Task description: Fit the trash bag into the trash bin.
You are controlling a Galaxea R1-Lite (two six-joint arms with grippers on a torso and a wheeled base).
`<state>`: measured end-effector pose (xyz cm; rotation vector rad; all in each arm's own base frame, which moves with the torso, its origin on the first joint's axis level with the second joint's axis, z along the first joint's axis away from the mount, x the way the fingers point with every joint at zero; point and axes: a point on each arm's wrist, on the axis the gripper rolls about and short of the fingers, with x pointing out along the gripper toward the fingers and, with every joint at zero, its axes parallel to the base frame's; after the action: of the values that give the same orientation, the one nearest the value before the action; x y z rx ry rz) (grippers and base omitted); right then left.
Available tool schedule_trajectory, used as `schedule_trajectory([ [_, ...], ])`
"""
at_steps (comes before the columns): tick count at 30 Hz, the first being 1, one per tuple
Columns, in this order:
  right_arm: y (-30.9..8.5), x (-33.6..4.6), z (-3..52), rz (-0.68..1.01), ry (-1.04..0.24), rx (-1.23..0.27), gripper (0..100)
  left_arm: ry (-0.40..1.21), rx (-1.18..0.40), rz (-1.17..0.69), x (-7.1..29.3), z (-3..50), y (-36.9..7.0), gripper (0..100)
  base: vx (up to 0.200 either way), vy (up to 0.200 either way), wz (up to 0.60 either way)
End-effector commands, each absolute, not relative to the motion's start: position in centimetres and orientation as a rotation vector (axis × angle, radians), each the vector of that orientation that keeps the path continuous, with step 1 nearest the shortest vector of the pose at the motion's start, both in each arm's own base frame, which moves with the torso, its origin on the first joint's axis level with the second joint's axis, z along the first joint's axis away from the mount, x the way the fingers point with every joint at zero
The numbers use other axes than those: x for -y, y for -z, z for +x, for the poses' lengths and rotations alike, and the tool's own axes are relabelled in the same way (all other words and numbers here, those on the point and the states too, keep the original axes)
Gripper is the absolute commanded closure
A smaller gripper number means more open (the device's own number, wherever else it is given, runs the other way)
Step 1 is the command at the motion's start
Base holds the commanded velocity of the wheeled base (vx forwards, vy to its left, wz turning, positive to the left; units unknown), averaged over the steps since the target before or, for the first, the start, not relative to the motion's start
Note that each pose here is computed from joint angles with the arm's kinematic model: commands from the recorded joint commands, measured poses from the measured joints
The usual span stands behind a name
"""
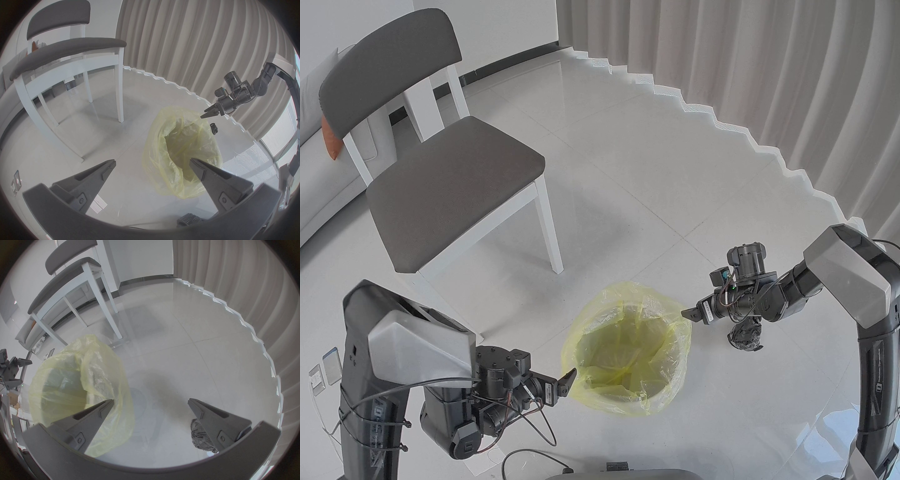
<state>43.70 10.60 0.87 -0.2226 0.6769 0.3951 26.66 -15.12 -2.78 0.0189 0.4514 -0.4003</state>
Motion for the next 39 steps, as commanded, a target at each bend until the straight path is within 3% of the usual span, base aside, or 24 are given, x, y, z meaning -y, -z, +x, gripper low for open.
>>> schedule_trajectory([
  [1, 0.0, -10.6, 43.5, -0.220, -0.398, -0.684, 0, 0.389, -0.517, 0.038, 15.4, 27.6, 6.2, 0, 0.000, 0.000, 0.00],
  [13, 2.8, -10.6, 44.0, -0.202, -0.427, -0.729, 0, 0.344, -0.553, 0.040, 14.8, 29.2, 8.1, 0, 0.000, 0.000, 0.00],
  [20, 6.0, -11.2, 45.7, -0.194, -0.446, -0.751, 0, 0.351, -0.596, 0.078, 16.2, 31.6, 8.2, 0, 0.000, 0.000, 0.00],
  [33, 5.4, -9.2, 46.6, -0.194, -0.437, -0.866, 0, 0.350, -0.620, 0.102, 16.2, 32.0, 6.6, 0, 0.000, 0.000, 0.00],
  [39, 1.5, -5.8, 45.8, -0.192, -0.382, -0.831, 0, 0.329, -0.619, 0.088, 14.5, 30.8, 4.9, 0, 0.000, 0.000, 0.00],
])
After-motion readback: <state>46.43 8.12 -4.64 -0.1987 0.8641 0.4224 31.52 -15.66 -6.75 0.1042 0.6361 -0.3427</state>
